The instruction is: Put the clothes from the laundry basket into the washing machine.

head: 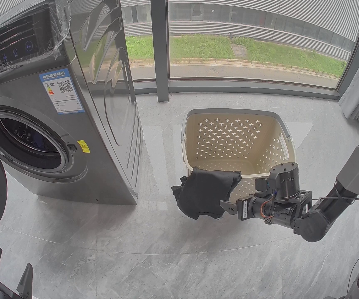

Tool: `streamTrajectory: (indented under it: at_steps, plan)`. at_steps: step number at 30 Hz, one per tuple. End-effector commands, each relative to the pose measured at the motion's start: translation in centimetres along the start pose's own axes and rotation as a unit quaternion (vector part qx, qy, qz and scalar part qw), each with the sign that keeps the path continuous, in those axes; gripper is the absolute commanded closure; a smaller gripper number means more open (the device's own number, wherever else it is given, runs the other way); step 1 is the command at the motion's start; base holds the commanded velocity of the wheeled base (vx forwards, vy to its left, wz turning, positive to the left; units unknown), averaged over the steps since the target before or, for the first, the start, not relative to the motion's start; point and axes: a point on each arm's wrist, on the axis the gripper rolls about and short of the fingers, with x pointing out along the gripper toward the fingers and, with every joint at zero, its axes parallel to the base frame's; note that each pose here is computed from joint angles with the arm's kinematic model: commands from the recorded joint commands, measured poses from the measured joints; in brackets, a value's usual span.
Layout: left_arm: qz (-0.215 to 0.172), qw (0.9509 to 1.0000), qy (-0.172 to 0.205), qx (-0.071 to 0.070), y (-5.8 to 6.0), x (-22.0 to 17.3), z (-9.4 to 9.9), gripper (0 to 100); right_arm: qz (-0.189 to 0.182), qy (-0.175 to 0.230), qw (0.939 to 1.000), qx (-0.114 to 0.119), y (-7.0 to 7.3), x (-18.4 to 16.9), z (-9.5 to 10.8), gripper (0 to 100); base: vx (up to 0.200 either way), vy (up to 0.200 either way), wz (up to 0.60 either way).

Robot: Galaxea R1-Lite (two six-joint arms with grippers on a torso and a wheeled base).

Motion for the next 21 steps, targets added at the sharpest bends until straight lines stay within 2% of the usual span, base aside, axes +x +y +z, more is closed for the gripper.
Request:
streamTrajectory:
  at_steps: [1, 12, 16, 21]
  plan:
    - [-0.001, 1.0, 0.0, 0.003, 0.0, 0.0, -0.5, 0, -0.011, 0.009, 0.9999, -0.001, -0.3, 2.4, -0.9, 0, 0.0, 0.0, 0.0]
    - [0.0, 1.0, 0.0, 0.0, 0.0, 0.0, -0.5, 0, -0.01, -0.011, 0.9999, 0.003, -0.1, 7.4, -0.6, 0, 0.0, 0.0, 0.0]
    - [-0.002, 1.0, 0.0, 0.005, 0.0, 0.0, -0.5, 0, -0.008, -0.019, 0.9997, 0.011, 0.0, 8.6, -0.5, 0, 0.0, 0.0, 0.0]
    - [-0.002, 1.0, 0.0, 0.003, 0.0, 0.0, -0.5, 0, -0.011, -0.028, 0.9994, 0.014, -0.2, 10.0, -0.5, 0, 0.0, 0.0, 0.0]
